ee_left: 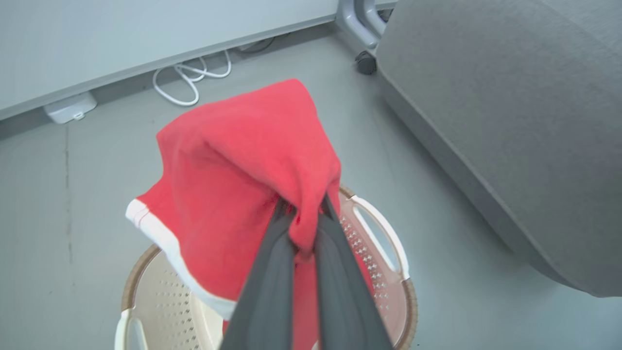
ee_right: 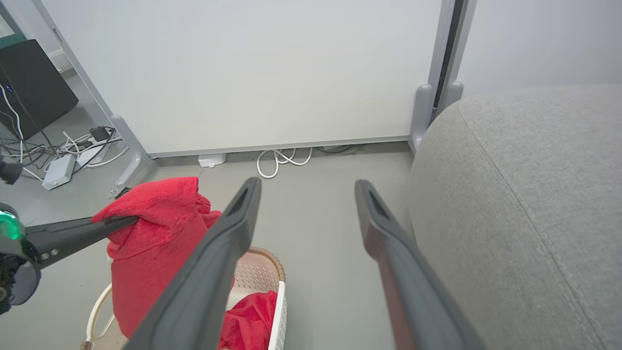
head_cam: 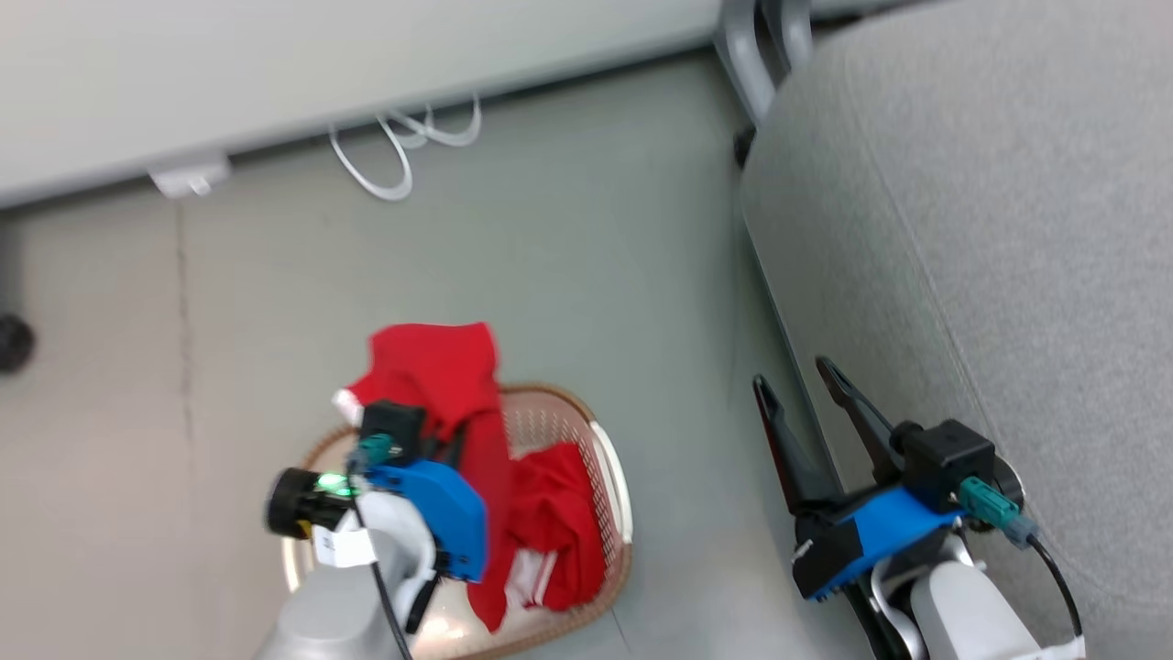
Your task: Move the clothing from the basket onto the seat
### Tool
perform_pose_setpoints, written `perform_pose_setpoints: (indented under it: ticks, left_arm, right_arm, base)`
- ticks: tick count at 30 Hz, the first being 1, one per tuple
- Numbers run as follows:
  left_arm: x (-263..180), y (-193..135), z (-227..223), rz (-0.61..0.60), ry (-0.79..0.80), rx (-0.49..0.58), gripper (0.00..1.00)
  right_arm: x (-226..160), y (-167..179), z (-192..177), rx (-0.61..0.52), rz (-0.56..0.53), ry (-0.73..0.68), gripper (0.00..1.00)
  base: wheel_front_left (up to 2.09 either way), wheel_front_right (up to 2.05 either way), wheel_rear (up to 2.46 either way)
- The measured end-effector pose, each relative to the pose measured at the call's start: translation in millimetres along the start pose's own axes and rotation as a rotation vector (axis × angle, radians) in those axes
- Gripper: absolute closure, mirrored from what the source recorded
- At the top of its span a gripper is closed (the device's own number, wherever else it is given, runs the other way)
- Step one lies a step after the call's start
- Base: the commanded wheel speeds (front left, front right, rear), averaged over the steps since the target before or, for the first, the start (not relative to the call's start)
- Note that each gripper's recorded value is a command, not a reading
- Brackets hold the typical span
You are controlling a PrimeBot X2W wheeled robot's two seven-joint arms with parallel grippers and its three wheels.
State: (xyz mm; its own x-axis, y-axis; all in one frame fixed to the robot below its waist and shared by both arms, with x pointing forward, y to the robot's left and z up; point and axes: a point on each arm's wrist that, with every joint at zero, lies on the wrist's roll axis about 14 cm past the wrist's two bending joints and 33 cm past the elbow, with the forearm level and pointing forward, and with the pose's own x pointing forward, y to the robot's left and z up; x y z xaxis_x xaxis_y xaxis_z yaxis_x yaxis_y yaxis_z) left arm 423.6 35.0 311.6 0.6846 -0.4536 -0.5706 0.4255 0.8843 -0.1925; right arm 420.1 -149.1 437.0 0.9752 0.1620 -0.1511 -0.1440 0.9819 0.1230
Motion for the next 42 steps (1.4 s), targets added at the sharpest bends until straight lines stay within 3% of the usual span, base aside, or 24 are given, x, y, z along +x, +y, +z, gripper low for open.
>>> perform_pose_setpoints:
  ticks: [7, 23, 33, 42]
  left_arm:
    - [-33, -44, 65, -0.101, -0.202, 0.05, 1.0]
    - [-97, -106, 174, -0.244, -0.535, 0.154, 1.0]
    - [-117, -135, 211, -0.305, -0.632, 0.208, 1.0]
    - [-115, -140, 210, -0.312, -0.617, 0.216, 1.0]
  right_arm:
    - [-24, 14, 23, -0.002, 0.02, -0.044, 0.0]
    - [-50, 48, 51, -0.018, 0.103, -0.104, 0.0]
    - [-57, 53, 54, -0.014, 0.117, -0.113, 0.0]
    - [-58, 57, 53, -0.012, 0.128, -0.11, 0.0]
  base:
    - [0.0, 0.0, 0.0]
    - [0.0, 0.0, 0.0]
    - [0.0, 0.0, 0.0]
    - [0.0, 0.0, 0.0]
